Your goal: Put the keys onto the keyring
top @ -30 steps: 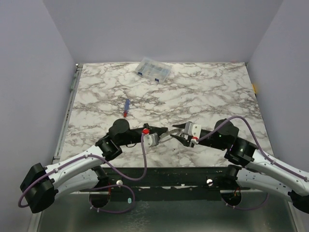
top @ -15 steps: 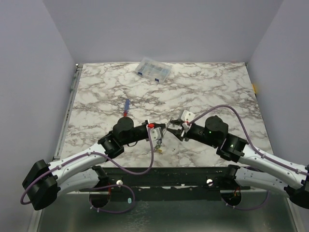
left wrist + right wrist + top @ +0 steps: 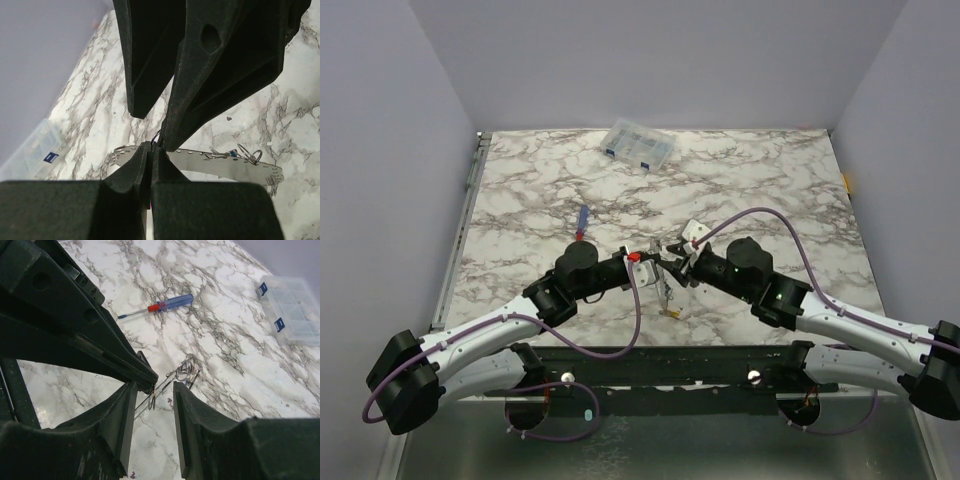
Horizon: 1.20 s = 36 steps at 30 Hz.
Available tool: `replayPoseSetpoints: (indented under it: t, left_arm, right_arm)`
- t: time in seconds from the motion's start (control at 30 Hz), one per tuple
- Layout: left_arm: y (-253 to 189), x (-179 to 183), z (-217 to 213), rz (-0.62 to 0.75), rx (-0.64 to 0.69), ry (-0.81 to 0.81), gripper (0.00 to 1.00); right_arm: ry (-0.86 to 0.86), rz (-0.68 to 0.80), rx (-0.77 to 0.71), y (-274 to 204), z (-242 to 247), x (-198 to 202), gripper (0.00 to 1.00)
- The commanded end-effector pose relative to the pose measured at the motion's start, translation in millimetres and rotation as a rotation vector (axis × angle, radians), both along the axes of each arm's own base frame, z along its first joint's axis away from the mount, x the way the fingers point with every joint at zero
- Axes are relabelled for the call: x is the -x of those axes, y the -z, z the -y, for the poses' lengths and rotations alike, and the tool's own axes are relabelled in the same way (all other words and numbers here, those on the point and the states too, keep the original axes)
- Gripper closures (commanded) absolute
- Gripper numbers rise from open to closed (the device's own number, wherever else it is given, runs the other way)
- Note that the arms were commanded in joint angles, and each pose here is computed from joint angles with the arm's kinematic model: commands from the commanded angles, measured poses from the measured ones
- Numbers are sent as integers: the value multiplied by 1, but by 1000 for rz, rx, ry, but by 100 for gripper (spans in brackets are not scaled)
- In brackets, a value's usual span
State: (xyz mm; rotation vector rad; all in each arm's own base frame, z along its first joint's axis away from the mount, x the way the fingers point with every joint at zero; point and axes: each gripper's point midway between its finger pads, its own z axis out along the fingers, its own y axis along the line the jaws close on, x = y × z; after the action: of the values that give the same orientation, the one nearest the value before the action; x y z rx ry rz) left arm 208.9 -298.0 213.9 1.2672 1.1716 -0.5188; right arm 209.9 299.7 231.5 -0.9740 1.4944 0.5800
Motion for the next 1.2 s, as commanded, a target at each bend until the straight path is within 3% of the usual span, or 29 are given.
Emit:
replayPoseSetpoints:
  t: [0.0, 0.17, 0.67, 0.9, 1.17]
  left_arm:
    - [-31, -5, 2, 50, 66, -16, 100]
    - [-31, -5, 1, 52, 67, -18, 100]
    - [-32, -1, 3, 61, 65, 9, 100]
    - [-32, 0, 3, 62, 67, 13, 100]
    - [-35, 1, 3, 70, 72, 22, 100]
  right_arm:
    - [-1, 46, 21, 4, -1, -3, 56]
    - [-15, 66, 47, 5, 3, 0, 56]
    - [-134, 139, 170, 13, 14, 17, 41]
    - [-124, 149, 170, 12, 5, 9, 41]
    - [-78, 167, 171, 9, 3, -9, 47]
